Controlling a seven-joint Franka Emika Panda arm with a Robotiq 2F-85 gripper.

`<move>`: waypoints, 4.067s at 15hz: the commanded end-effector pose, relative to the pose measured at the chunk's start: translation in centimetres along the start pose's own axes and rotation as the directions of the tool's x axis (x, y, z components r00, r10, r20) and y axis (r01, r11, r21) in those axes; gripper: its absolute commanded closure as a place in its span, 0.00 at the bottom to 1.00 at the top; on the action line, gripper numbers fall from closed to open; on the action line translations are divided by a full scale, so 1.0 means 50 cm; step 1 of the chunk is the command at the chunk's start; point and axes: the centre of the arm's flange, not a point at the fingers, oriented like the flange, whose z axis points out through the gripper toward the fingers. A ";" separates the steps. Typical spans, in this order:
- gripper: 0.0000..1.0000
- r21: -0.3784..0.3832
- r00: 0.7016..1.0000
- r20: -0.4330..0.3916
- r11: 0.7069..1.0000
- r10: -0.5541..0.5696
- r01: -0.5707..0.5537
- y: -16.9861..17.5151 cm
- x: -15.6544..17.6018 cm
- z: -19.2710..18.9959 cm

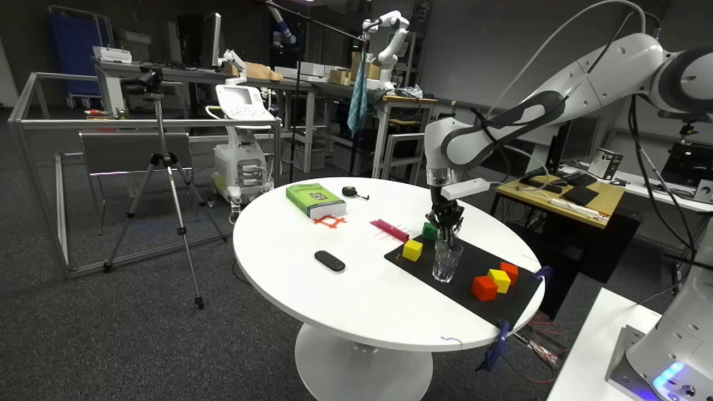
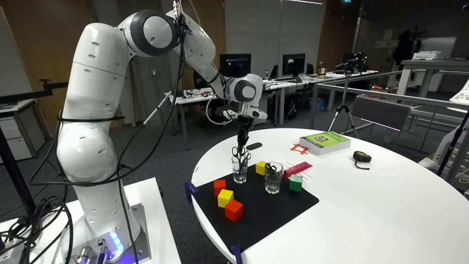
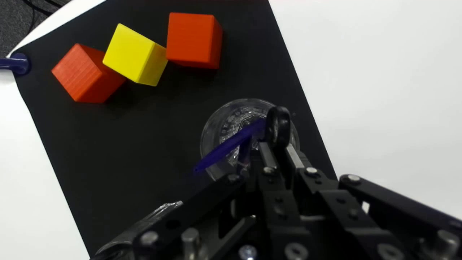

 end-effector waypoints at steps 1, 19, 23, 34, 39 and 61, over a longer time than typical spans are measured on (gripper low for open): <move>0.98 0.014 0.999 -0.029 0.999 -0.033 0.034 0.011 -0.022 -0.049; 0.98 0.157 0.988 -0.148 0.985 -0.043 0.066 0.073 -0.093 -0.221; 0.98 0.216 0.987 -0.158 0.975 -0.018 0.052 0.108 -0.109 -0.249; 0.98 0.332 0.967 -0.188 0.937 0.173 -0.103 0.270 -0.090 -0.284; 0.98 0.387 0.951 -0.172 0.905 0.259 -0.176 0.332 -0.060 -0.285; 0.98 0.400 0.932 -0.136 0.880 0.335 -0.257 0.367 0.008 -0.273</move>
